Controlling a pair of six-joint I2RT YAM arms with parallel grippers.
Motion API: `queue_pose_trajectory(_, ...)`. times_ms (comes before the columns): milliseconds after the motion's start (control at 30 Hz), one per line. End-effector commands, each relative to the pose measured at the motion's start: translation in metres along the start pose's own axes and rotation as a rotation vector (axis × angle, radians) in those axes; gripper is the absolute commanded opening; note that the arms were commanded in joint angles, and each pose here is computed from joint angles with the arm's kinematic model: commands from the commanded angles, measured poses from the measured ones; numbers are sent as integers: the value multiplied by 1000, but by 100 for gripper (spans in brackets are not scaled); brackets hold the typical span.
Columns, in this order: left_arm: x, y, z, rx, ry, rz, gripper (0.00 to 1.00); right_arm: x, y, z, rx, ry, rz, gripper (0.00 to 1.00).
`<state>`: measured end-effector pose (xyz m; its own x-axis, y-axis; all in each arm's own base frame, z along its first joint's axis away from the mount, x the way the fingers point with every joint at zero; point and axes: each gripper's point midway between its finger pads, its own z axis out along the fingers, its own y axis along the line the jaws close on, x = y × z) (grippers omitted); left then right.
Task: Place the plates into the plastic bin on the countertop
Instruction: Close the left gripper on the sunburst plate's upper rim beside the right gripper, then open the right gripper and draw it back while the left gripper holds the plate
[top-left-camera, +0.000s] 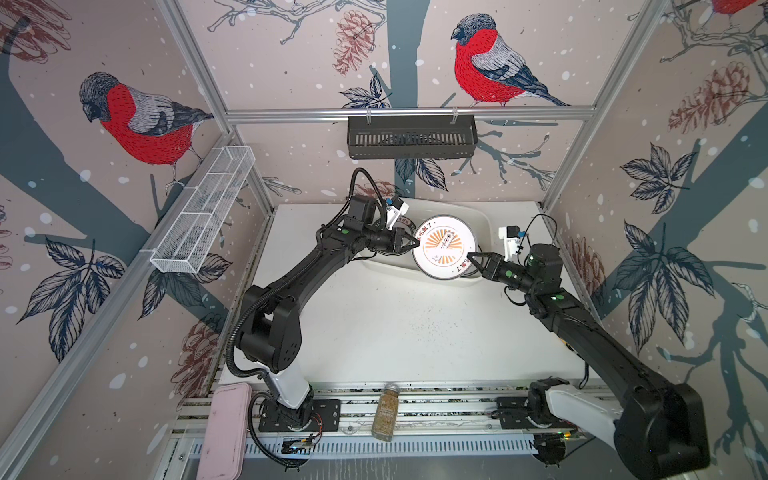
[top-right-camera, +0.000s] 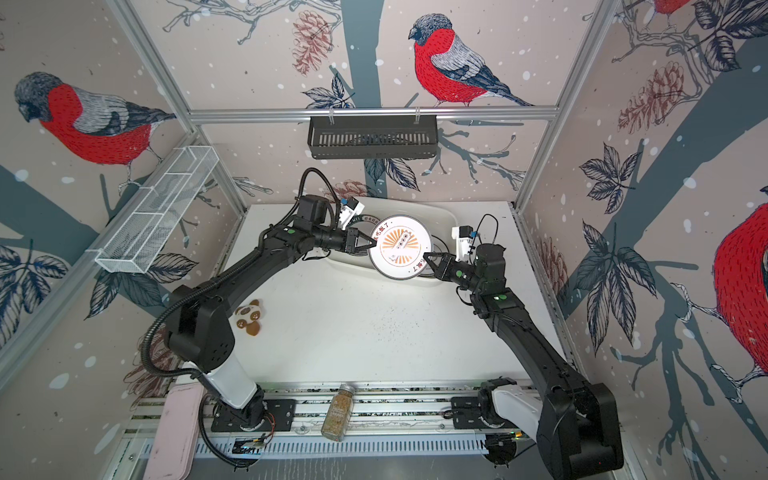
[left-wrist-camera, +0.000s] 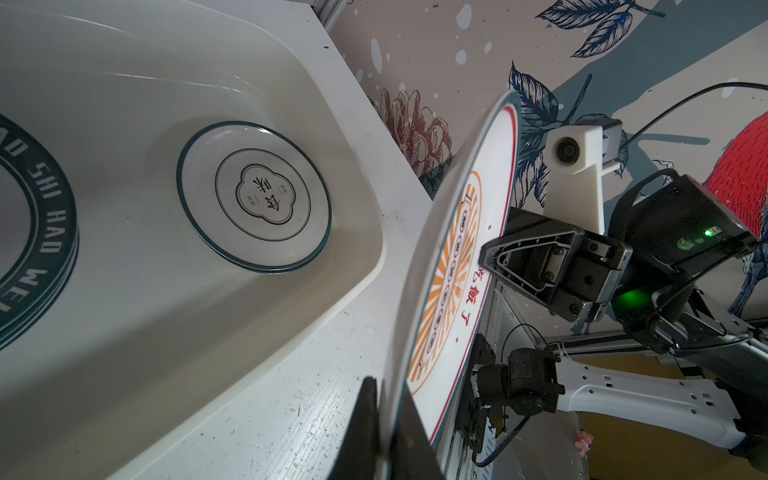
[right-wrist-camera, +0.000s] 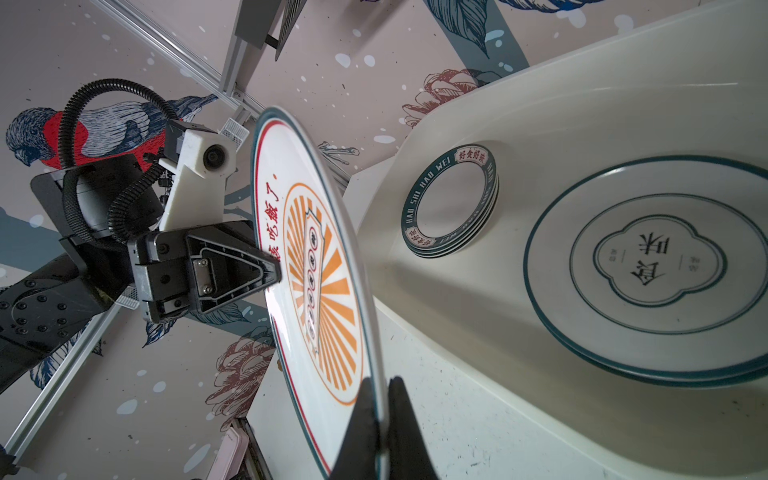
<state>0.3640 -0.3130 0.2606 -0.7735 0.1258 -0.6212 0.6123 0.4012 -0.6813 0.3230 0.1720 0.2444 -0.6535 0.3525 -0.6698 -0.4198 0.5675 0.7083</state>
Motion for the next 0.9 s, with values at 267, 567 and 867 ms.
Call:
queue_pose_trajectory(267, -21, -21, -7, 91, -61, 27, 1, -3, -6, 5, 24, -16, 3, 38)
queue_pose_trajectory(567, -30, -1, -14, 45, -82, 22, 0, -14, -11, 0, 85, -52, -9, 59)
queue_pose_trajectory(867, -41, 42, 1, -101, -56, 41, 0, -25, -18, -36, 172, -123, -16, 60)
